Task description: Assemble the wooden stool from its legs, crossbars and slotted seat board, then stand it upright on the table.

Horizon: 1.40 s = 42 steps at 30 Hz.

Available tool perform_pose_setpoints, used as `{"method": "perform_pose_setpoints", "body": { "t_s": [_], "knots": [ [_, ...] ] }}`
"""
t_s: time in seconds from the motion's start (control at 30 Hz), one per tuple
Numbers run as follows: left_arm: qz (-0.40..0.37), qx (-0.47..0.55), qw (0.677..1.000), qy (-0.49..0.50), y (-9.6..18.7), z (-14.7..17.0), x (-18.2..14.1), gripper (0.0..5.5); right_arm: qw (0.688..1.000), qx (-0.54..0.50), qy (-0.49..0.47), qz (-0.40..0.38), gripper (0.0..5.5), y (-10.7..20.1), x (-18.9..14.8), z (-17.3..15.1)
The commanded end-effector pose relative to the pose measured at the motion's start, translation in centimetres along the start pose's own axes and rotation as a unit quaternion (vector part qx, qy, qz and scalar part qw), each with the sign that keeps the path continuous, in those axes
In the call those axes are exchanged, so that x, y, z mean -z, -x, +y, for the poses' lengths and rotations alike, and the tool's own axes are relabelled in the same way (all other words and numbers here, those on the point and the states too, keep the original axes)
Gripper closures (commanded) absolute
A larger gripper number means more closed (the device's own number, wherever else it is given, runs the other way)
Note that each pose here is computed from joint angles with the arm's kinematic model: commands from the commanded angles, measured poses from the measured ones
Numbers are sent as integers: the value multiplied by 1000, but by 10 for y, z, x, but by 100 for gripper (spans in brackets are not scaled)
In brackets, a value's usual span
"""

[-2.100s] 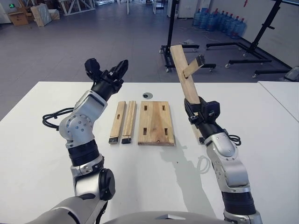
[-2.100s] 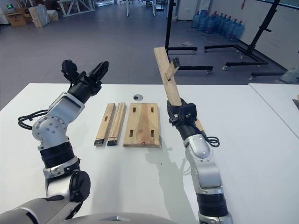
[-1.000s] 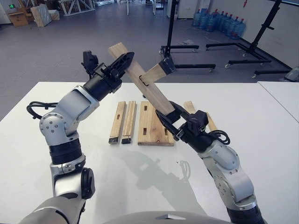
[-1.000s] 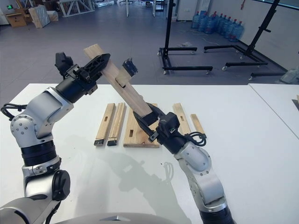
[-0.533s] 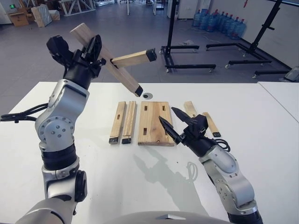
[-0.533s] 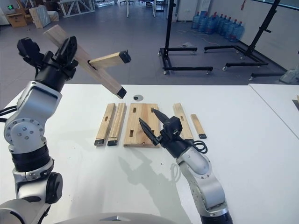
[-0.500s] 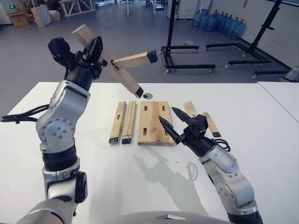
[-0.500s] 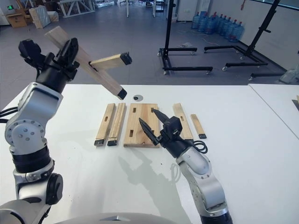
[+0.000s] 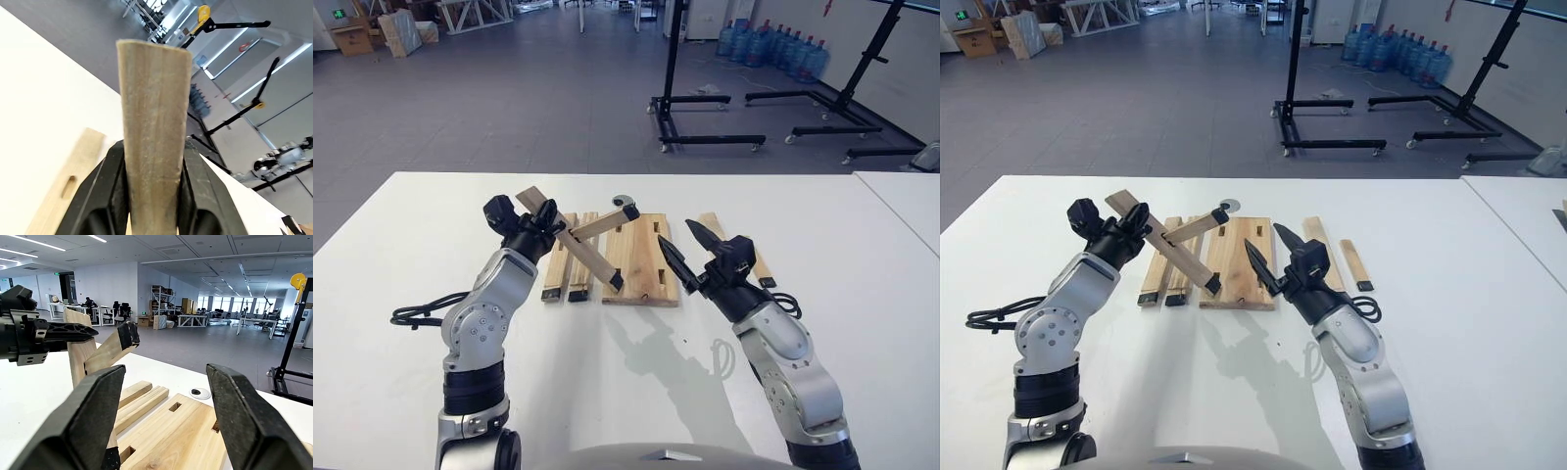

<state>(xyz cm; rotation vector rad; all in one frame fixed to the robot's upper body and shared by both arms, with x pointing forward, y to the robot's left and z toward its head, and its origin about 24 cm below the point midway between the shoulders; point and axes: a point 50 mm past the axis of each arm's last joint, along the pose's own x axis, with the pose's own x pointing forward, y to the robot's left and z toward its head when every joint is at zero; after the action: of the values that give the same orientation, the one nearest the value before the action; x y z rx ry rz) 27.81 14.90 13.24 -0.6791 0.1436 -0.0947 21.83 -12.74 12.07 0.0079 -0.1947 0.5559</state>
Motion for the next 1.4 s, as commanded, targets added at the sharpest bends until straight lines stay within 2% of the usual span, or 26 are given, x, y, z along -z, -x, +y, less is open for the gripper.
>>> {"method": "perform_pose_setpoints", "body": {
  "t_s": [0.03, 0.23, 0.43, 0.7, 0.9, 1.13, 1.4],
  "knots": [
    [8, -1, 1000, -1, -4, 4, 17, 451, 1000, 4, 4, -6, 249, -3, -2, 0],
    [-58, 0, 997, -43, -8, 1, 2, 451, 1000, -4, 2, -6, 249, -5, -2, 4],
    [-54, 2, 995, -82, -10, 1, 6, 451, 1000, -2, 3, -6, 249, -6, -1, 4],
    [-88, 40, 985, -145, -16, -11, 6, 451, 1000, -3, 1, -6, 249, -8, 0, 7],
    [-57, 49, 981, -177, -15, -4, 23, 451, 1000, 2, -1, -6, 249, -7, 0, 8],
    [-26, 68, 963, -258, 4, 11, 48, 451, 1000, 0, 1, -7, 249, -8, 0, 7],
    [-2, 66, 958, -280, 15, 16, 60, 451, 1000, 4, 3, -8, 249, -9, -1, 8]
  ]
}}
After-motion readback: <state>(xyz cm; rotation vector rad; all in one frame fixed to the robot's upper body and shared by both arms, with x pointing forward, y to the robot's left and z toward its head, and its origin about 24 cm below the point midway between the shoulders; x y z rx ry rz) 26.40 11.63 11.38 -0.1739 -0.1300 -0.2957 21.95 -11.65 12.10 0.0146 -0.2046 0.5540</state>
